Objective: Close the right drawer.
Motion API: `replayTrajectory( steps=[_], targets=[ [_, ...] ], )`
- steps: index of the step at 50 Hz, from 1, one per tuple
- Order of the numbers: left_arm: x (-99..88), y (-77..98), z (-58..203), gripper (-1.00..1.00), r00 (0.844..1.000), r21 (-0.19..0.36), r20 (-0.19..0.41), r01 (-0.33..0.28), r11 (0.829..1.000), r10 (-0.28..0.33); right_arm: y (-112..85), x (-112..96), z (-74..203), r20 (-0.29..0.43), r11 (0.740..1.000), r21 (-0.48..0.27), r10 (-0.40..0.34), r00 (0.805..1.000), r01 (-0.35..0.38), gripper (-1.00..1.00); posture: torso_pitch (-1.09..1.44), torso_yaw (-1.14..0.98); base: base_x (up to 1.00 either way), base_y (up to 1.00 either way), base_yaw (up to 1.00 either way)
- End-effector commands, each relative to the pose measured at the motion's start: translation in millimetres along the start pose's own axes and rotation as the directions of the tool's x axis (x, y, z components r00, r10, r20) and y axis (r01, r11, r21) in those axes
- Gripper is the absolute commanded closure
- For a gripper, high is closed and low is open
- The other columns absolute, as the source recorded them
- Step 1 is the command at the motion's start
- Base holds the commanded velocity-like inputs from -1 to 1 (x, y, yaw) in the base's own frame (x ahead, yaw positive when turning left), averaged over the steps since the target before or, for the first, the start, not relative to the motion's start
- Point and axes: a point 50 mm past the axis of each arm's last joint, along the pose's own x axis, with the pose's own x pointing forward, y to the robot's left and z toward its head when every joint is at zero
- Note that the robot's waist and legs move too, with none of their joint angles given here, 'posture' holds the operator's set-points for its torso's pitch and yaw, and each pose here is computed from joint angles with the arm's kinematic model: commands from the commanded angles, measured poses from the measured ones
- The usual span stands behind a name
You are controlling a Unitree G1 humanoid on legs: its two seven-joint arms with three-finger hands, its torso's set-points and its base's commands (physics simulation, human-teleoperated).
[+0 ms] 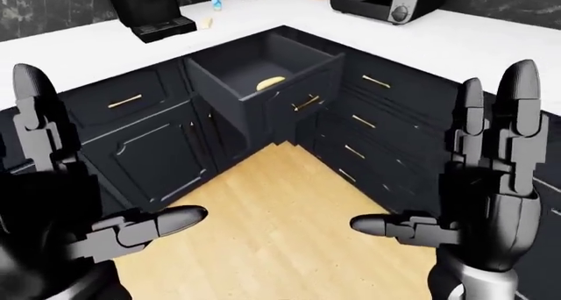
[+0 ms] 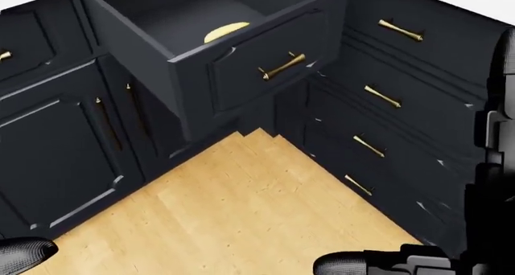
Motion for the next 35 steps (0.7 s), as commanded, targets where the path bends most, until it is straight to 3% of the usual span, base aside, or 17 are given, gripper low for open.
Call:
replayTrajectory(
  steps=[1,35],
  targets=[
    [0.4,-2.8,11.5,-1.00,0.997,-0.011,0.072,0.022,1.000,-0.022,-2.6,3.2,13.7,0.083,1.000,0.001,-0.017,0.996,0.017,-1.00,0.00,0.00,0.00,0.00,-0.37],
    [-0.5,-3.2,10.9,-1.00,0.997,-0.011,0.070,0.024,1.000,-0.023,-0.3,-0.5,12.4,0.079,1.000,-0.002,-0.015,0.997,0.016,-1.00,0.00,0.00,0.00,0.00,-0.36]
  ],
)
